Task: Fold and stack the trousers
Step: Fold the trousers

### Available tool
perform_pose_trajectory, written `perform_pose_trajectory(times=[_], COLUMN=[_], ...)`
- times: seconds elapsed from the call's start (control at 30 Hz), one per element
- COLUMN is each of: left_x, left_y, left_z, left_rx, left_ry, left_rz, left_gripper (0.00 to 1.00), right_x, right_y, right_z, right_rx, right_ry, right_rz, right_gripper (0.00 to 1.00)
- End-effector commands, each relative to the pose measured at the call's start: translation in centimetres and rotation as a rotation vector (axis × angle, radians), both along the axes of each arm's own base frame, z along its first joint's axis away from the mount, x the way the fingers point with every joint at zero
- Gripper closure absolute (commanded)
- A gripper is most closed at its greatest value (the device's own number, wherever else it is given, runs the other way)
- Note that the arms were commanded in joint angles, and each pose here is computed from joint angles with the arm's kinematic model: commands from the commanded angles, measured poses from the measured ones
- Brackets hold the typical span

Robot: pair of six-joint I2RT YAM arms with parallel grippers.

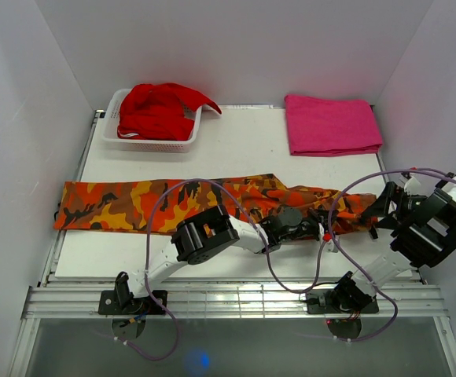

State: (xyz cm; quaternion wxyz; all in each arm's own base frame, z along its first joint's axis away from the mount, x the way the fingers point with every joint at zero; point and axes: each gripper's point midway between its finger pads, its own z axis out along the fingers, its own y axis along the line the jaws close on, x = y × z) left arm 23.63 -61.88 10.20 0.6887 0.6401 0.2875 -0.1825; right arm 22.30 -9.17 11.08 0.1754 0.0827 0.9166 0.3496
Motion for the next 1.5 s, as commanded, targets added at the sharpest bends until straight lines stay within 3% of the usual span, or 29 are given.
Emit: perform_pose_trajectory(times=[0.0, 0.17, 0.33, 0.6, 0.93, 1.0, 1.2, 1.47], left_x=[2.8, 3.5, 3.5, 3.9, 4.5, 5.3, 9.2, 11.2], left_y=[0.8, 1.0, 1.1, 1.4, 2.0, 2.1, 3.2, 4.6], left_z=[6.5, 7.4, 7.6, 7.9, 8.9, 8.7, 8.4, 10.2], left_rx=[-0.168, -0.222, -0.245, -0.267, -0.303, -0.299, -0.312, -0.43], left_ry=[-0.057, -0.053, -0.05, -0.061, -0.087, -0.092, -0.088, -0.103], left_rz=[0.13, 0.17, 0.173, 0.189, 0.207, 0.226, 0.346, 0.417], left_gripper=[1.0, 1.0, 1.0, 1.0, 1.0, 1.0, 1.0, 1.0], right_x=[-0.6, 0.5, 3.6, 5.4, 7.9, 8.3, 8.1, 7.7], right_y=[0.8, 1.3, 1.1, 3.1, 2.3, 1.7, 1.2, 2.1], right_z=[-1.0, -0.8, -0.2, 0.7, 3.1, 4.0, 4.7, 2.3], right_rx=[0.059, 0.085, 0.21, 0.344, 0.372, 0.321, 0.274, 0.398], right_ry=[0.05, 0.012, -0.013, -0.06, -0.128, -0.153, -0.105, 0.031], right_rz=[-0.006, 0.019, -0.053, -0.071, -0.105, -0.096, -0.122, -0.205], right_gripper=[0.09, 0.1, 0.1, 0.1, 0.1, 0.1, 0.1, 0.1])
